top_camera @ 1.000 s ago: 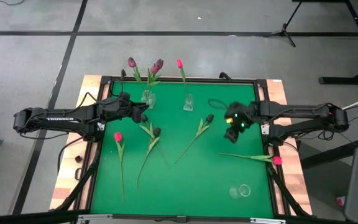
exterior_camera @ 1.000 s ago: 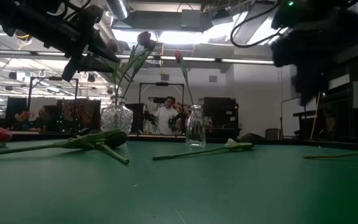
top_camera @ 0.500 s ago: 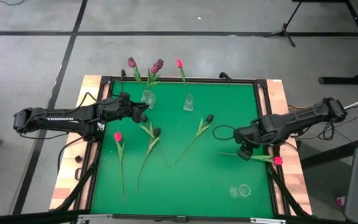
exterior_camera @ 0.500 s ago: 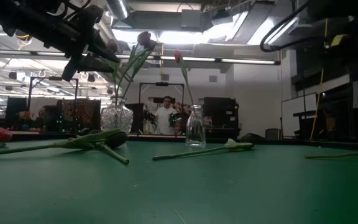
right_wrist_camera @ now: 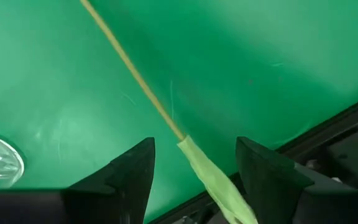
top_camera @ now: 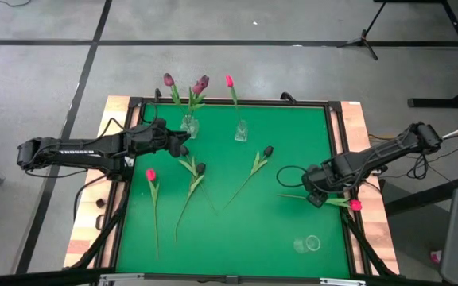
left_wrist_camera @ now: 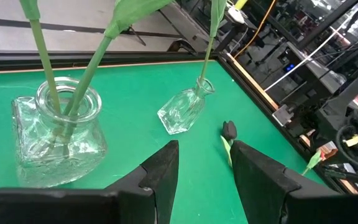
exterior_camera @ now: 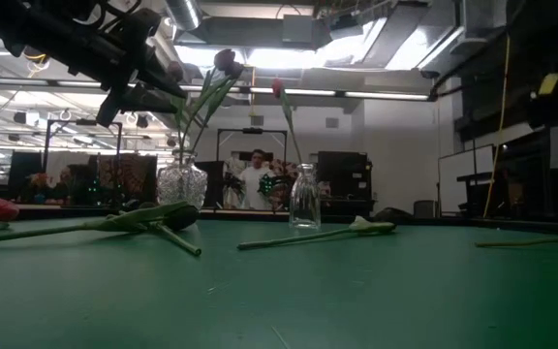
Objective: Sort flowers into vase by color
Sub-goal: Put the right red tulip into the top right transparent vase
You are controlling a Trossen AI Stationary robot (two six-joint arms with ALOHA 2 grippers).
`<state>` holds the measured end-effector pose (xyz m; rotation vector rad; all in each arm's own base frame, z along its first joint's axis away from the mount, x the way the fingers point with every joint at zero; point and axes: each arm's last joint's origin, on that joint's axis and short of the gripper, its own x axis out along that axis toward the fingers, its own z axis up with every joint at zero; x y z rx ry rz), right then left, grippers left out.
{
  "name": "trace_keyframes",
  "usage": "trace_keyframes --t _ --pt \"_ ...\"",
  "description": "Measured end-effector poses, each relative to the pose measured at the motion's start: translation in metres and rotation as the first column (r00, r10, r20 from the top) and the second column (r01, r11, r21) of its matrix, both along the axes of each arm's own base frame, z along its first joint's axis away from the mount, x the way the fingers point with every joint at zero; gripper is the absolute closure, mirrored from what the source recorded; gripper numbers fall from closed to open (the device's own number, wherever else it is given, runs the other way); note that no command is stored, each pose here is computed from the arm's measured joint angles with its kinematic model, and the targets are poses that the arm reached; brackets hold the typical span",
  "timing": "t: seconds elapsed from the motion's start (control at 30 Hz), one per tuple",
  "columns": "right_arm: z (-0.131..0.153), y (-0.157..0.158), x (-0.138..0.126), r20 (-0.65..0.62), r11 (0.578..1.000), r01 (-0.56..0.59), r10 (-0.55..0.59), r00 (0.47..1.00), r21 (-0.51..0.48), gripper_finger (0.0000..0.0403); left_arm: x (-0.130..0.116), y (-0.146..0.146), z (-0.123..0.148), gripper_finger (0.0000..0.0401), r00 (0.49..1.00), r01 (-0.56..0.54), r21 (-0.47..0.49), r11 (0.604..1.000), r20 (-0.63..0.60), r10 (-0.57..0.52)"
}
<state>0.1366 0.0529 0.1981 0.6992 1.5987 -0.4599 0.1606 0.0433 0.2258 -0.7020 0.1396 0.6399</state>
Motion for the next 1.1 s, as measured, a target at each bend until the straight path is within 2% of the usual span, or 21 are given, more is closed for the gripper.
trace_keyframes --t 0.2,0.77,0.97,1.1 --pt "-0.015 0.001 -0.002 0.000 0.998 0.002 -0.002 1.000 0.059 0.0178 -0.001 0.000 -0.002 0.0258 1.000 0.000 -0.004 1.000 -0.021 0.000" --pt "-0.026 0.002 -0.002 -0.003 0.995 -0.051 0.051 0.999 0.085 0.0178 -0.002 0.000 -0.004 0.0258 0.999 0.000 -0.010 1.000 -0.049 0.000" --pt "-0.039 0.006 0.008 -0.061 0.993 -0.072 0.077 0.995 0.089 0.0178 -0.002 0.000 -0.004 0.0258 0.999 0.000 -0.011 1.000 -0.049 0.000" --pt "-0.050 0.008 0.011 -0.151 0.994 -0.065 0.078 0.985 0.089 0.0180 -0.002 0.000 -0.005 0.0258 0.999 0.000 -0.011 1.000 -0.050 0.000"
